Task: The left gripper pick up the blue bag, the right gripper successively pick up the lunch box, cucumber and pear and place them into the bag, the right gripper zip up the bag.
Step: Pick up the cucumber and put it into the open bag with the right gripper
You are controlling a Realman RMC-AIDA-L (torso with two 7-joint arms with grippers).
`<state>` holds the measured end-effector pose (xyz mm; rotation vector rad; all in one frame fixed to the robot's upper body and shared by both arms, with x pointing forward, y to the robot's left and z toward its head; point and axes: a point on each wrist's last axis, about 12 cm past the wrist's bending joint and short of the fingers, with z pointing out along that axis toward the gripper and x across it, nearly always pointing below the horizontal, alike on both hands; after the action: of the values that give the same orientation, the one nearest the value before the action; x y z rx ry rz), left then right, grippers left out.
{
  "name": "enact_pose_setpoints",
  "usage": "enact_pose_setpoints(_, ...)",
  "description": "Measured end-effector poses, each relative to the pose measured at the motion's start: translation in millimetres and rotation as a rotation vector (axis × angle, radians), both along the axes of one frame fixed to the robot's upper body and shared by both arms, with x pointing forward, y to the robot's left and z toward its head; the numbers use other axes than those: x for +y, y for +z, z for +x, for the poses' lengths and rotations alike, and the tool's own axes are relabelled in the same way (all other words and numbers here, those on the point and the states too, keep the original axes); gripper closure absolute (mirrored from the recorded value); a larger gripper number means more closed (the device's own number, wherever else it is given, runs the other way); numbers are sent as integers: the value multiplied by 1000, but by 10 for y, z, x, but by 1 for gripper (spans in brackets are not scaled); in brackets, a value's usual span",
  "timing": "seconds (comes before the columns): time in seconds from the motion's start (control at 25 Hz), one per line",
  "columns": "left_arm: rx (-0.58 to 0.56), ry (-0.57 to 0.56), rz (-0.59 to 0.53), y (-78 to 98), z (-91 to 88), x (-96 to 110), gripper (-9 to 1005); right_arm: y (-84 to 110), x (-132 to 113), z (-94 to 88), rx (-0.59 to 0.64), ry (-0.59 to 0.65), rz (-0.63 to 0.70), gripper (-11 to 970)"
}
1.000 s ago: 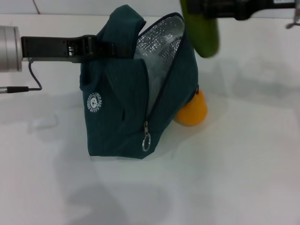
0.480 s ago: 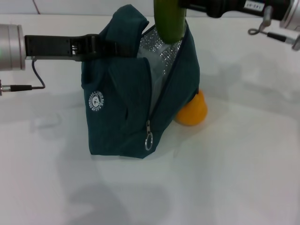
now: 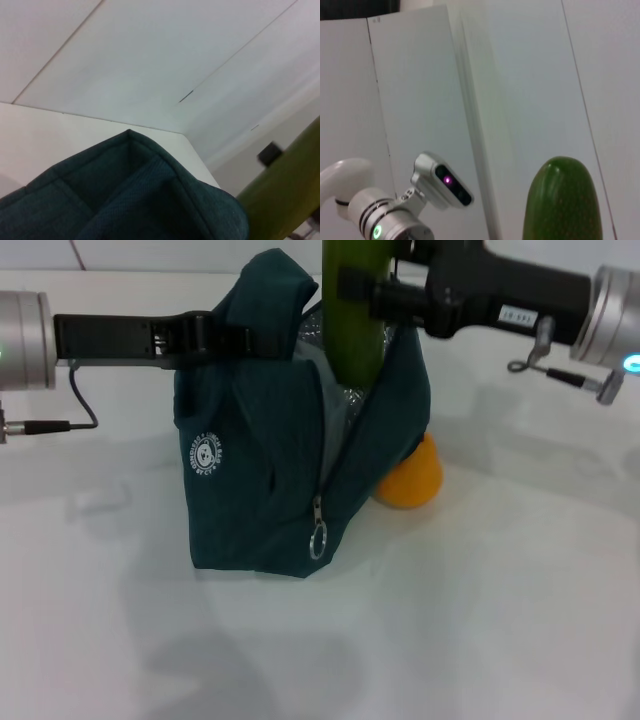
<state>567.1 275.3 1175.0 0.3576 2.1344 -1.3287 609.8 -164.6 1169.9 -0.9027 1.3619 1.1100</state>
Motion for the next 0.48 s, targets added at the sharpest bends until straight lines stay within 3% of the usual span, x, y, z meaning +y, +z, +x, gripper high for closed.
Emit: enact_pose_setpoints(0.48, -3, -3, -4, -26, -17, -15, 963, -217, 124, -113, 63, 60, -56, 360)
